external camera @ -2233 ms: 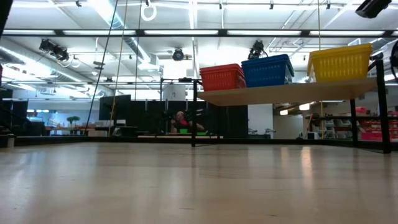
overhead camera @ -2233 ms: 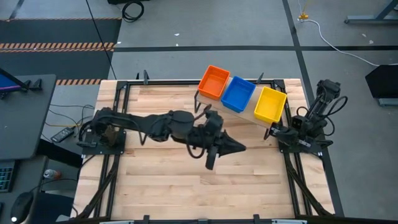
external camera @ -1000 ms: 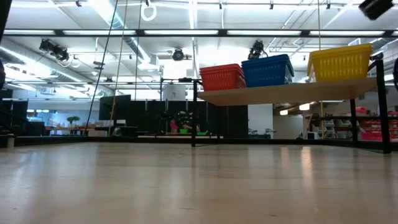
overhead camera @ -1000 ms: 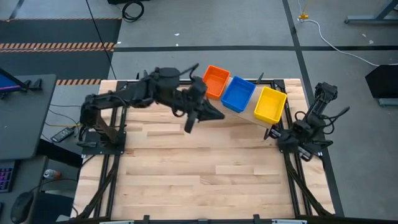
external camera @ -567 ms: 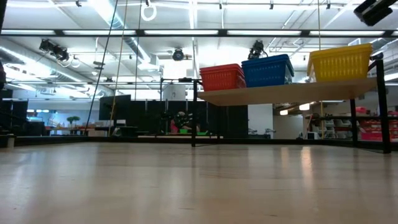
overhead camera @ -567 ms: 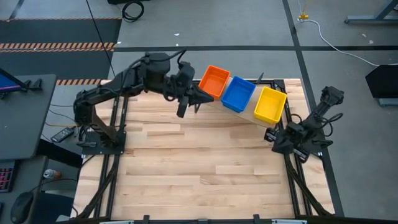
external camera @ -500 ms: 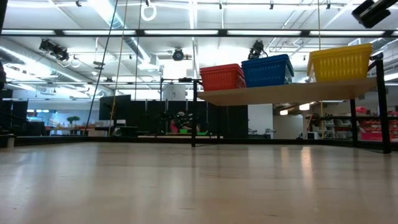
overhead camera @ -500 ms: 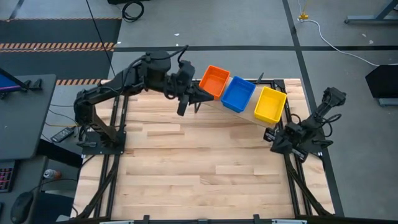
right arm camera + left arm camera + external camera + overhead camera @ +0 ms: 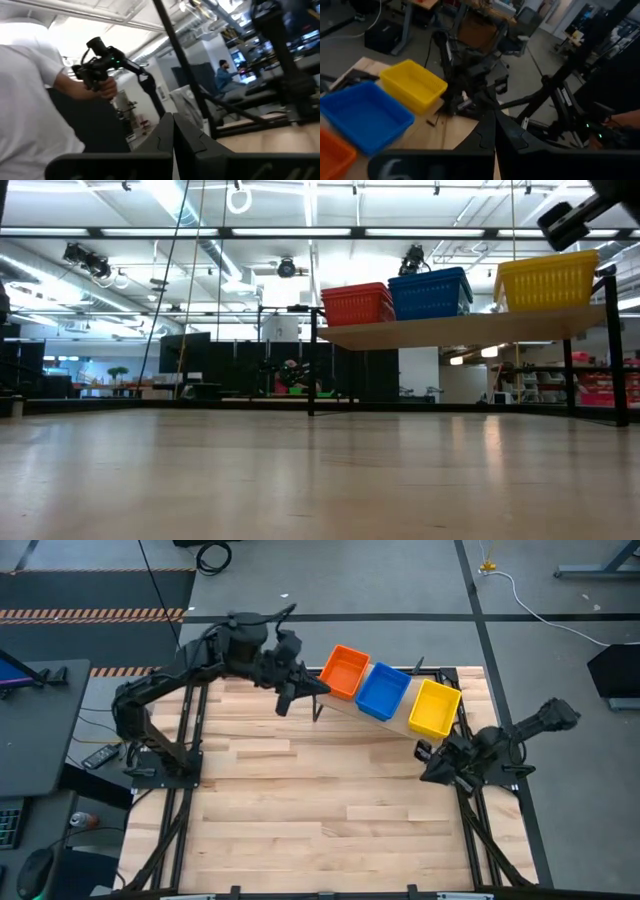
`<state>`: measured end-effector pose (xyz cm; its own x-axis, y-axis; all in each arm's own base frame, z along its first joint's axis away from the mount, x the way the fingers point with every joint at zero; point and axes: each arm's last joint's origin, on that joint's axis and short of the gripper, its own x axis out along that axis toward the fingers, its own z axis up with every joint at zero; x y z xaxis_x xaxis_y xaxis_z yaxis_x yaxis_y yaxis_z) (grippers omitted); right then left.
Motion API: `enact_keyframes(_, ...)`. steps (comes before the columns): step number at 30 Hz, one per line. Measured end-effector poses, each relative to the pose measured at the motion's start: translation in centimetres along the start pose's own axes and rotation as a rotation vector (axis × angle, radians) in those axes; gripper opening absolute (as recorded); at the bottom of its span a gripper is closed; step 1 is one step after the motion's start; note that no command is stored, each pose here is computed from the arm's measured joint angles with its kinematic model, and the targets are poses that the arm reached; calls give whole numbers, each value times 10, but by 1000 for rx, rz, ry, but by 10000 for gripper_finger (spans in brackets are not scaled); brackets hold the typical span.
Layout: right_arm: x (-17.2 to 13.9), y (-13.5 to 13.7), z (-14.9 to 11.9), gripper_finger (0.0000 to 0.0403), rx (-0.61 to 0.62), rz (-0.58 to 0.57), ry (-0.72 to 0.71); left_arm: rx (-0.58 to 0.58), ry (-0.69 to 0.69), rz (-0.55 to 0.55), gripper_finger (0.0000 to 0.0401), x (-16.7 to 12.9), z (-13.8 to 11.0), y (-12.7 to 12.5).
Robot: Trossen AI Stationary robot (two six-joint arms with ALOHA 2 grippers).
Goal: Stack baskets on shelf by color
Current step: Return to Home Position
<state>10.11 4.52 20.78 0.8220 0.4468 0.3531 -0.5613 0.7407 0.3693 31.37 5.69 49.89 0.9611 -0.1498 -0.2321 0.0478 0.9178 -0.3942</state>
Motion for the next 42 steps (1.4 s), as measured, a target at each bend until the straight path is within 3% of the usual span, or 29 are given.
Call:
enact_keyframes(9,-2,-12,3,8,-42,-72,-3,39,10,100,1,-19,-2,-2)
enact_keyframes(12,-2,-13,4,9,-61,-91,-9,40,-50,80,1,-15,-11,1)
enact_keyframes(18,-2,-13,3,10,-62,-94,-3,-88,-261,-52,1,0,-80,20)
enact_keyframes(22,-2,-13,3,11,-63,-94,-3,-152,-423,-90,0,-31,-115,26)
enact_keyframes(31,-2,-13,3,11,-63,-94,-4,-143,-512,66,0,-92,-193,27)
enact_keyframes(42,-2,-13,3,12,-63,-93,-4,-159,-429,190,0,-100,-274,46)
